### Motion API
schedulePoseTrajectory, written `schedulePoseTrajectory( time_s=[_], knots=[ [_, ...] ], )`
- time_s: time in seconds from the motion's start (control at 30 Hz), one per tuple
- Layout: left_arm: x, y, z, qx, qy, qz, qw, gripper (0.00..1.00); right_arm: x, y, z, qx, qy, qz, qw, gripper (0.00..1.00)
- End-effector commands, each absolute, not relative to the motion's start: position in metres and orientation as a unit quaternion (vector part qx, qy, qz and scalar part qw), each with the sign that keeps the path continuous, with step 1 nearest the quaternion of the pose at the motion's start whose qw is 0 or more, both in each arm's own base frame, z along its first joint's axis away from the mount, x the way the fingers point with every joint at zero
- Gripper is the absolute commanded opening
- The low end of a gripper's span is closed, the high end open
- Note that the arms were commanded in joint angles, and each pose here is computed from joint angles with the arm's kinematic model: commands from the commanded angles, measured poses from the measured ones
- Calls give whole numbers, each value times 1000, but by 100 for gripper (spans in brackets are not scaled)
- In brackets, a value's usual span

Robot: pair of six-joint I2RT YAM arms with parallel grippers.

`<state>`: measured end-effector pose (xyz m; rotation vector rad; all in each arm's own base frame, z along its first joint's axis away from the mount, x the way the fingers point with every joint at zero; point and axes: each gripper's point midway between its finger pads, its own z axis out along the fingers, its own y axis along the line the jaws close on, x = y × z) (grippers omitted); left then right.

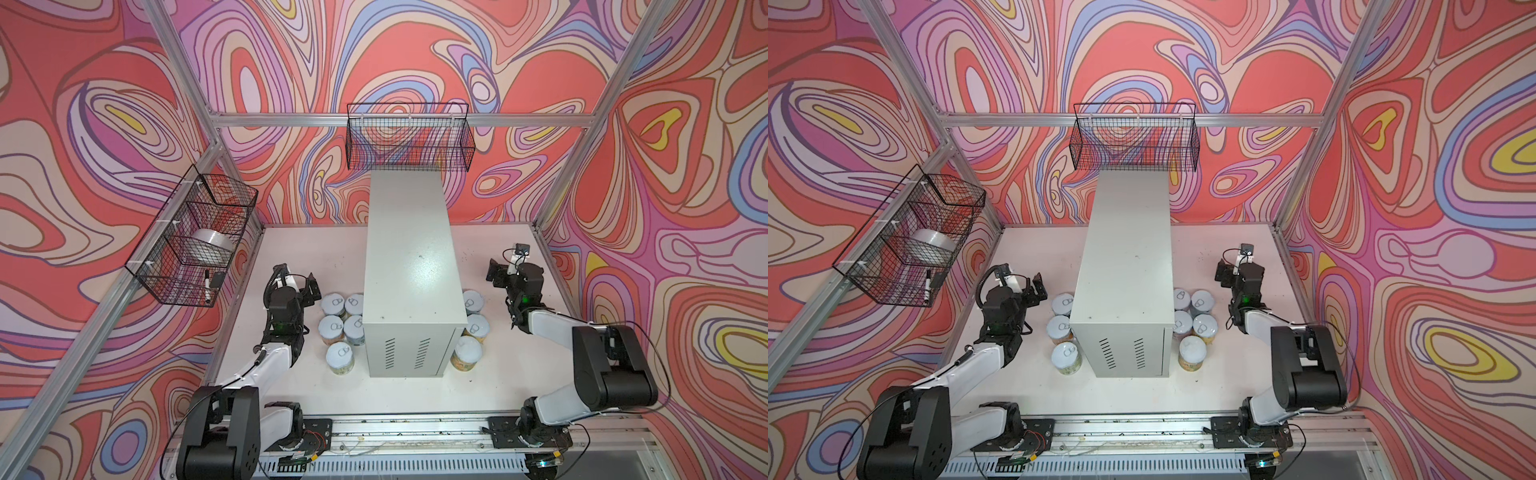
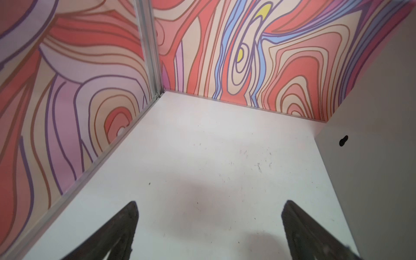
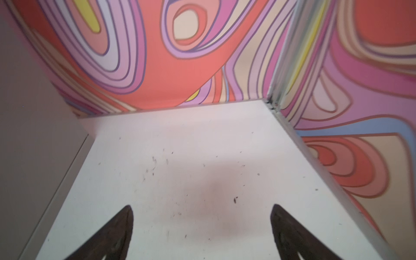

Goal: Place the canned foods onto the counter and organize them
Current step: 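Lower the right gripper over the orange-labelled tub while the left gripper moves over the cans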

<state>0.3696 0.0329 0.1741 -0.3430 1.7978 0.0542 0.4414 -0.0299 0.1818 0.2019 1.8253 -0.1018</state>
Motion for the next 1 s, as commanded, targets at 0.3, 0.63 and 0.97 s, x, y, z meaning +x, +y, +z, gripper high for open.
schedulePoseTrajectory(
  time_s=[0.3, 0.63, 0.97],
  knots=[
    [320, -42, 196, -141, 872, -54, 466, 100, 370, 18, 232, 153, 860, 59, 484, 98],
    [246, -68, 191, -120, 910, -119, 378, 99, 256, 102, 205, 88, 913, 157, 367, 98],
    [230, -80, 188, -100, 915, -144, 362, 100, 208, 117, 161, 75, 946, 157, 274, 98]
  ],
)
